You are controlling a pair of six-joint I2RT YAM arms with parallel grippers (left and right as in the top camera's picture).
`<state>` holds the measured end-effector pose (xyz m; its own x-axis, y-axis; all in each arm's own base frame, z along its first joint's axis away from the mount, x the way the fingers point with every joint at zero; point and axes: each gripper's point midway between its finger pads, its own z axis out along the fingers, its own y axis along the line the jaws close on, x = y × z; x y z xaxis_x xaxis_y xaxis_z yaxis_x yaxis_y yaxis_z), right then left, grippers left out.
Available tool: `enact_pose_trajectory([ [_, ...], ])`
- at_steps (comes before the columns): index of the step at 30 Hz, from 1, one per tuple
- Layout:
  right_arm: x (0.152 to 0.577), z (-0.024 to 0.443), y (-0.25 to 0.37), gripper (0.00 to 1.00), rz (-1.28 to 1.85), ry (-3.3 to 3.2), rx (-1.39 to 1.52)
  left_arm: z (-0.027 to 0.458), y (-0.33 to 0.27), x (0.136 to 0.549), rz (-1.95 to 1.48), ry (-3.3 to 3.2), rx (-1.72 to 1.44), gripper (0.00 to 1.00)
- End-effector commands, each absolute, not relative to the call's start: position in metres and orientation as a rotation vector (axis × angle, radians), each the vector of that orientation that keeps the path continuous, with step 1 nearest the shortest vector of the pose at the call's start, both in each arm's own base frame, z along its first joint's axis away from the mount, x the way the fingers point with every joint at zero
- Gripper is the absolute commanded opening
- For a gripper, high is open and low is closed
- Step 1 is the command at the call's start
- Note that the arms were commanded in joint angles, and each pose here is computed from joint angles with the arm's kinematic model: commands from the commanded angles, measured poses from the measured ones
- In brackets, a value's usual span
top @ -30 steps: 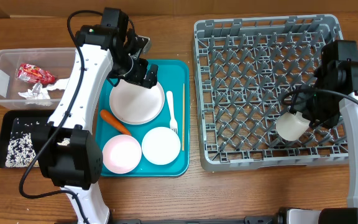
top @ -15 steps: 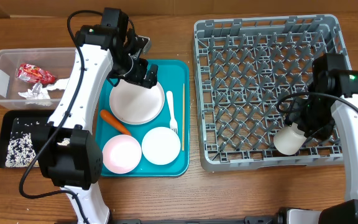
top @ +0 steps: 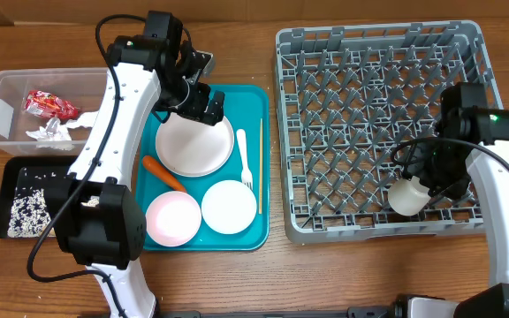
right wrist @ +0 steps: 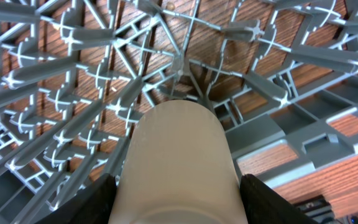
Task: Sort waste into correct bins and load items into the dishwasher rack
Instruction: 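Lower the cup with the right gripper into the rack's lower right, then release the cup in the rack and raise the right gripper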
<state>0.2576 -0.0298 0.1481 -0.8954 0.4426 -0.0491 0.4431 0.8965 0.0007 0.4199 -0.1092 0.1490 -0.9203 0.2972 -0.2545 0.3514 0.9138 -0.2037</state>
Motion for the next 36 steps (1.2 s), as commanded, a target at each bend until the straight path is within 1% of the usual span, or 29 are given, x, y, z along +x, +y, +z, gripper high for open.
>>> enact_pose_trajectory([
  [1,0.256,0.144,-0.030,0.04,-0.010,3.010,0.716,0.147,-0.109,0.421,-0.356,2.864,0.485,1.00],
  [9,0.255,0.143,-0.028,0.04,0.005,3.019,0.718,0.147,-0.109,0.421,-0.356,2.864,0.485,1.00],
  [19,0.253,0.121,-0.018,0.04,0.085,3.035,0.718,0.147,-0.109,0.421,-0.356,2.864,0.485,1.00],
  [33,0.253,0.121,-0.019,0.04,0.079,3.037,0.712,0.147,-0.109,0.421,-0.356,2.864,0.485,1.00],
  [34,0.253,0.121,-0.019,0.04,0.079,3.039,0.713,0.147,-0.109,0.421,-0.356,2.864,0.485,1.00],
  [36,0.253,0.121,-0.019,0.17,0.079,3.039,0.712,0.147,-0.109,0.421,-0.356,2.864,0.485,1.00],
])
